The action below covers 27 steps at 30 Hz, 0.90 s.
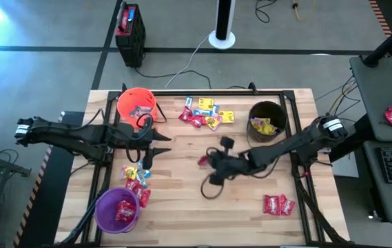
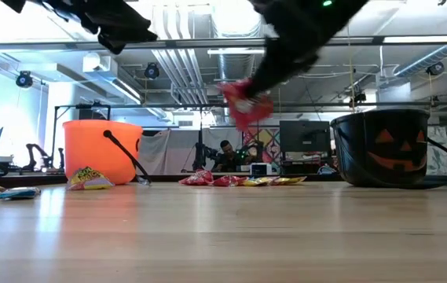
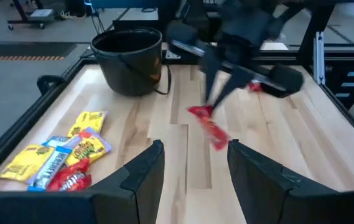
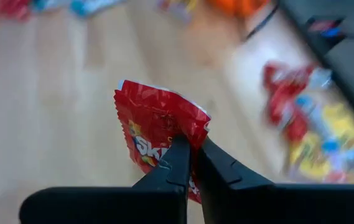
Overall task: Sort candy by brand, put in halloween buckets
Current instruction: Put the red candy into the purple bucket
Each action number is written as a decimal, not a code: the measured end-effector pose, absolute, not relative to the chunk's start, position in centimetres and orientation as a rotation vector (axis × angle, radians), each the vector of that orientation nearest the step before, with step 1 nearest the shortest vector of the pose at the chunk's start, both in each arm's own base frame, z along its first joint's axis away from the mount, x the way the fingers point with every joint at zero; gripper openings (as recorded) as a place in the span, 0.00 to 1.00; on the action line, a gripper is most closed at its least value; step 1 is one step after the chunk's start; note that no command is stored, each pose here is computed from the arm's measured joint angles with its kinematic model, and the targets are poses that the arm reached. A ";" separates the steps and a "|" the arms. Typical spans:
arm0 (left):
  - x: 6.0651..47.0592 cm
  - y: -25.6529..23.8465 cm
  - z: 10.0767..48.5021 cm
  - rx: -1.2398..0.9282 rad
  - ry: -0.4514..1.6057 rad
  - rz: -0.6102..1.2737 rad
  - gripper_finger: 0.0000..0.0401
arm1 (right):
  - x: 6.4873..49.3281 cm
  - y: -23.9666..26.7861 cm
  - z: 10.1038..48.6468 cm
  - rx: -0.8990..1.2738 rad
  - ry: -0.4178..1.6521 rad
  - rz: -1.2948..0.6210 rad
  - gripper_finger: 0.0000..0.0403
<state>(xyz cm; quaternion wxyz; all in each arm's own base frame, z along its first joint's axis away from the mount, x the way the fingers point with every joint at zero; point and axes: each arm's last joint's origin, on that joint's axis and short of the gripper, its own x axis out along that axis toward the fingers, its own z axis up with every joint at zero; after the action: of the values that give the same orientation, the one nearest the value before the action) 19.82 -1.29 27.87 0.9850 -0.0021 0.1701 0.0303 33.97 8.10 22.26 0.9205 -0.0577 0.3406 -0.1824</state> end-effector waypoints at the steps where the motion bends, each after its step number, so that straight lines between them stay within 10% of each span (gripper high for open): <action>1: 19.8 -1.3 27.7 -0.011 0.337 0.062 0.40 | 34.3 7.5 22.4 -0.131 0.664 -0.400 0.03; 27: 21.5 -1.0 25.3 -0.021 0.157 0.209 0.40 | 38.5 2.9 26.2 -0.158 0.070 -0.479 0.03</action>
<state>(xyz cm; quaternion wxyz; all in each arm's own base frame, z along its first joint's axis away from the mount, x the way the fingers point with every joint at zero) 21.51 -1.01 25.26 0.9915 -0.0104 0.0780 0.1040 38.47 2.94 26.16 0.9678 -0.0780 0.0347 -0.2368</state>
